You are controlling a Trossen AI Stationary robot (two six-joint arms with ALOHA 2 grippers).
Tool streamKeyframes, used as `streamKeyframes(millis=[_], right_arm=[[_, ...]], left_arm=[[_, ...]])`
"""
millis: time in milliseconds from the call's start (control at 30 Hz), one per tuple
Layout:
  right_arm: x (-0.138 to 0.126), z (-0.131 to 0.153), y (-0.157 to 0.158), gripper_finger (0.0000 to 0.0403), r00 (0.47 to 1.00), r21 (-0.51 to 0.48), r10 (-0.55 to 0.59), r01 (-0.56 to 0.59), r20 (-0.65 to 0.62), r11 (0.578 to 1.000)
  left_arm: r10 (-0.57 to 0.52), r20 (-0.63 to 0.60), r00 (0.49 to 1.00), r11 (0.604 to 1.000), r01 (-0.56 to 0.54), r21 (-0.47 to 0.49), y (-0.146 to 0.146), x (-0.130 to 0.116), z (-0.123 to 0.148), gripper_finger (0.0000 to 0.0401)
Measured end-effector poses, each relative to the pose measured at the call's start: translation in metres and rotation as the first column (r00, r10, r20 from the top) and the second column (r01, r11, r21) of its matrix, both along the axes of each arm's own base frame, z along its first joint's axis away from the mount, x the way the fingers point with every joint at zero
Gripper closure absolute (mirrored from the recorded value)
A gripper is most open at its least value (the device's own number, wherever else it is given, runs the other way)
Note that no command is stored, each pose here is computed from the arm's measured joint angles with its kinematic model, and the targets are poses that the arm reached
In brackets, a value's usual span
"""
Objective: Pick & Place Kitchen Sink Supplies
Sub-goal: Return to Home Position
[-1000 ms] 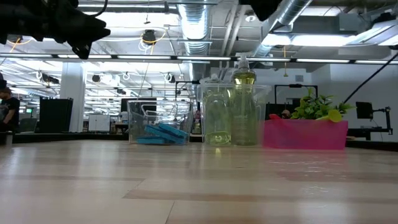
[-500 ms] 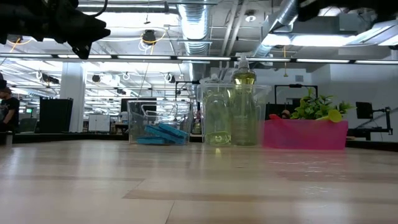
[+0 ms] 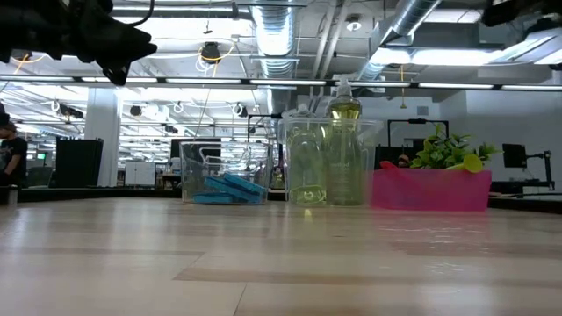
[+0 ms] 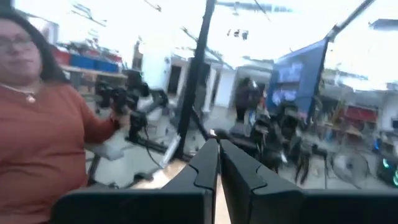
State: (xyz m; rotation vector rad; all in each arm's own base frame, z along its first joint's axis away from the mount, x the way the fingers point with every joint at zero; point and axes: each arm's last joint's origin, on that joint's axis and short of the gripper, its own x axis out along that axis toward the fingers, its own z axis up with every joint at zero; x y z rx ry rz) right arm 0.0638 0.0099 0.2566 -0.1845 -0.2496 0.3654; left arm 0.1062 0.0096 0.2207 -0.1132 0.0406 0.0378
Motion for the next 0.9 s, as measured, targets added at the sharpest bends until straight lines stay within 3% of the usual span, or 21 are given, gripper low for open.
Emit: streamKeyframes(millis=[367,600,900], right_arm=[[0.001,-0.001,-0.006,0.0392,0.983,0.098,-0.174,0.179,-0.06,0.979],[0.003,-0.009,-0.007,0.0392,0.97,0.156,-0.178,0.204,-0.166,0.966],[0.01,-0.03,-0.007,0.0392,0.949,0.187,-0.168,0.221,-0.265,0.957]], left_arm=[[0.002,-0.071,0.997,0.999,0.001,0.041,0.001,0.01,-0.007,0.0297],[0.005,0.203,0.979,0.999,-0.011,0.031,0.001,0.011,-0.027,0.0297],[0.158,0.189,0.969,0.985,-0.169,0.045,0.006,0.011,-0.038,0.0297]])
